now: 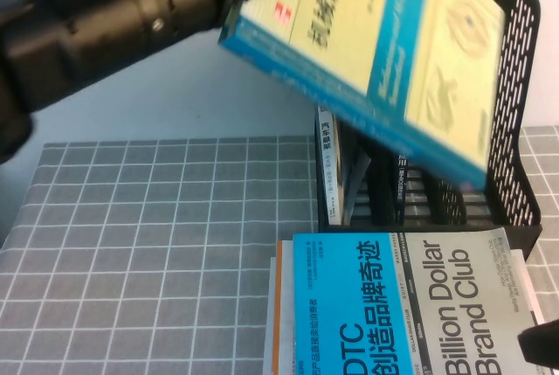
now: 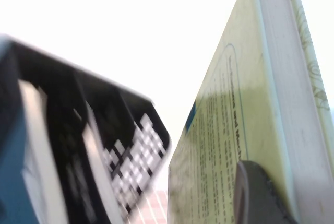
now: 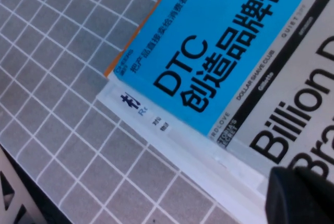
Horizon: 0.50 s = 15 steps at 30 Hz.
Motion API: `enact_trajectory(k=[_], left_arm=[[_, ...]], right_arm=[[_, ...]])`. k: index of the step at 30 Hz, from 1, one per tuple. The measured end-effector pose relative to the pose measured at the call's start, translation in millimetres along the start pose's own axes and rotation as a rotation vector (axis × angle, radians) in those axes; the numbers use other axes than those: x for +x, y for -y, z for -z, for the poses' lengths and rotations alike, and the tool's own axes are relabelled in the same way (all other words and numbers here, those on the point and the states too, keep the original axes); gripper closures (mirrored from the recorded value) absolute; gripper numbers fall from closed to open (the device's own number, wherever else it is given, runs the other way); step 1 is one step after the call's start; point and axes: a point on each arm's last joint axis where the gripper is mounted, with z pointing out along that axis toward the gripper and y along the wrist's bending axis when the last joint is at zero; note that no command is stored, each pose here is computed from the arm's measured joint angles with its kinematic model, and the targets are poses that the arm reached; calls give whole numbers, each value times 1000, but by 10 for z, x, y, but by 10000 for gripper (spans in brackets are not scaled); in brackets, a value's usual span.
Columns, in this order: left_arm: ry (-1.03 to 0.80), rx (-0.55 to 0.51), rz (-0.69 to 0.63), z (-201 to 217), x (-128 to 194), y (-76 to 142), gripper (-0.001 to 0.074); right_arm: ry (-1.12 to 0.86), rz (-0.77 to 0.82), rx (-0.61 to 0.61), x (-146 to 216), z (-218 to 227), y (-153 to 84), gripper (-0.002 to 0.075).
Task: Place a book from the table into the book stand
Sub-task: Place the book on the book shelf
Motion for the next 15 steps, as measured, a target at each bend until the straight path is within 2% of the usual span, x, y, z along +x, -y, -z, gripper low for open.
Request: enact_trajectory(k=[4, 8, 15], left_arm=[[116, -95, -12, -179, -14, 31, 534], [157, -161, -40, -381, 74, 78, 534], [123, -160, -110, -675, 417, 378, 533]], right_arm=[[-32, 12, 59, 70, 77, -8, 729], [-105, 22, 175, 199, 198, 10, 729], [-105, 23, 284, 386, 449, -96, 729]])
